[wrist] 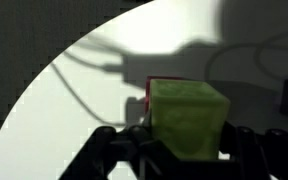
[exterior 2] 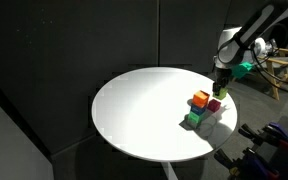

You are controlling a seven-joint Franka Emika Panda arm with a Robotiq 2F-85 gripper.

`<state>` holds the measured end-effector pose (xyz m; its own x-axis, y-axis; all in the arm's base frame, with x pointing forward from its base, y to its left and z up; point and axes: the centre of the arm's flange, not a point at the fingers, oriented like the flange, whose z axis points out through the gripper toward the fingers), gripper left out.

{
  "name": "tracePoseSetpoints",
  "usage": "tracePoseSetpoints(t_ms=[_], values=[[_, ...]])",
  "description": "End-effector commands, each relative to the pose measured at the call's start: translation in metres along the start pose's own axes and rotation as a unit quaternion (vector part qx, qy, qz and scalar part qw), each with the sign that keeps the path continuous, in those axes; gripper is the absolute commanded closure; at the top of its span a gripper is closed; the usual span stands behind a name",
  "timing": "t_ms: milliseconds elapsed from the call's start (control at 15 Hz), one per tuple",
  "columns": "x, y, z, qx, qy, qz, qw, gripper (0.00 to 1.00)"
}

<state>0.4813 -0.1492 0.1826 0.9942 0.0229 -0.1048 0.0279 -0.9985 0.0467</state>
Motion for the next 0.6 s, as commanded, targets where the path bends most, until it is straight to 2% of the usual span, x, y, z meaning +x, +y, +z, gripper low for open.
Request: tracePoseSetpoints(t_ms=[0,533], values=[[-0.002,-0.01,-0.003,-0.007,0.007,-0.001,1.0,0.75],[0.0,-0.029,0.0,-0.008,0.002,0.009,0.9999,0.75]])
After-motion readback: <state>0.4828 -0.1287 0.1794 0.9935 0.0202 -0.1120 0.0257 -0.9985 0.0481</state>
